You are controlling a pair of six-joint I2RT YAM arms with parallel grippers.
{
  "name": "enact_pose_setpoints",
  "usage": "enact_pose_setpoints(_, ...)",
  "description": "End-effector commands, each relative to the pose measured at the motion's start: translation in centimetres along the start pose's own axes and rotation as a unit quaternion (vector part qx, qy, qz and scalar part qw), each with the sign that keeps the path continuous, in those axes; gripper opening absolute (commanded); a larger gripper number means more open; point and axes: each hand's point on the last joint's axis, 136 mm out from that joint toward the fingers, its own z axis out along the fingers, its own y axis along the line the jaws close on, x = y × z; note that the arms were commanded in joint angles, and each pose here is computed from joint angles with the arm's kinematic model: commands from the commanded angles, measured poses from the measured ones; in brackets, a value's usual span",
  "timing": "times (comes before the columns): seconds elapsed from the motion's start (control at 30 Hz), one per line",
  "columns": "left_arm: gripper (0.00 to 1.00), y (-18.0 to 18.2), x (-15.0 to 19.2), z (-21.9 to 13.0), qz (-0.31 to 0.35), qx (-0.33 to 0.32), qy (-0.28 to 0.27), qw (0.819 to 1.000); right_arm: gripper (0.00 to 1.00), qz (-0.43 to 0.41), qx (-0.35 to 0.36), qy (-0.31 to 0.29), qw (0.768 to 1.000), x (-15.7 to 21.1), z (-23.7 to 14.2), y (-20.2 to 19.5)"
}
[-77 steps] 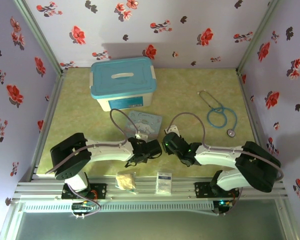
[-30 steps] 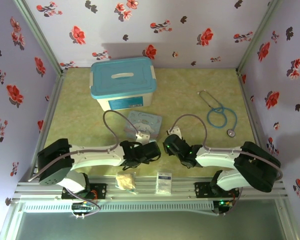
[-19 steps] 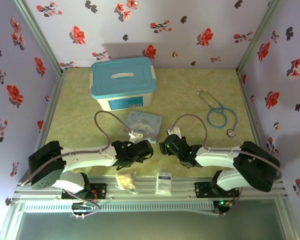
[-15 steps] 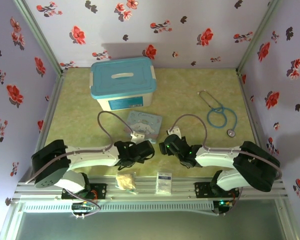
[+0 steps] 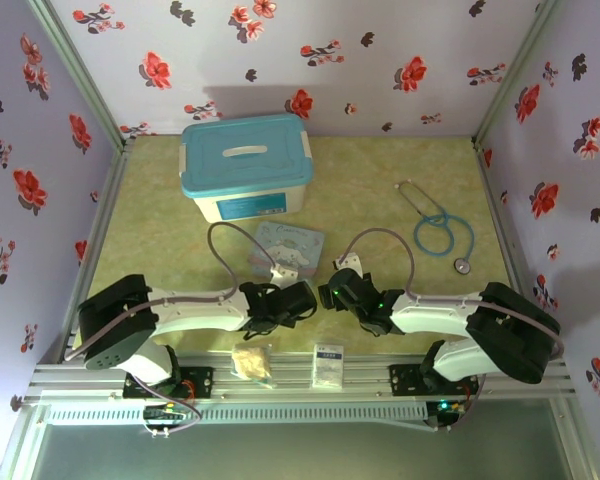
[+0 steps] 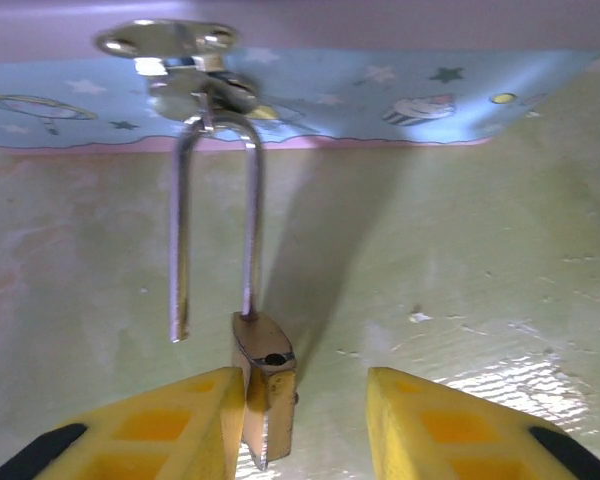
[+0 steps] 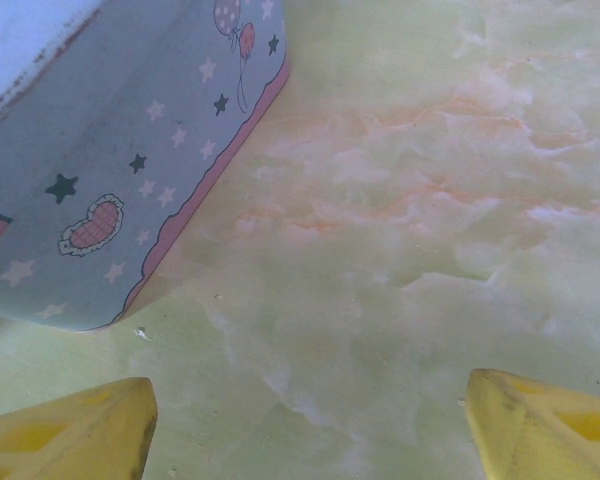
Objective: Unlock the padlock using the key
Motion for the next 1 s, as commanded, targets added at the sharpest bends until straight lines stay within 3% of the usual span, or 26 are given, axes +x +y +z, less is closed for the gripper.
enact_pose_setpoints(0.0,0.36,-1.4,-0.3,0.2,0.007,0.009,0.002,1.000,0.81,0.006,0.011,-0.003,1.000,0.0,0.2,-0.4)
enact_pose_setpoints(0.3,0.40,-0.9,-1.6,-1.4,-0.009,0.019,-0.024,0.999,0.81,0.027,-0.013,-0.010,1.000,-0.7,-0.9,0.1)
enact_pose_setpoints(0.47,0.65,1.2,-5.0,-4.3,-0.062,0.063,-0.082,0.993,0.80,0.061,-0.110,-0.019,0.992,-2.0,-2.9,3.1)
enact_pose_setpoints(0.57,0.96,3.6,-7.0,-5.4,-0.094,0.079,-0.119,0.985,0.75,0.082,-0.172,-0.021,0.981,-2.8,-3.8,5.4)
enact_pose_setpoints(0.6,1.00,4.7,-7.6,-5.6,-0.105,0.078,-0.127,0.983,0.74,0.085,-0.189,-0.021,0.978,-3.0,-4.0,6.3)
enact_pose_setpoints(0.77,1.00,8.0,-9.8,-5.9,-0.149,0.089,-0.144,0.974,0.72,0.087,-0.217,-0.013,0.972,-3.0,-3.4,9.7)
enact_pose_setpoints(0.97,1.00,8.2,-10.2,-5.2,-0.185,0.120,-0.148,0.964,0.61,0.087,-0.223,0.028,0.970,-2.2,-1.1,13.1)
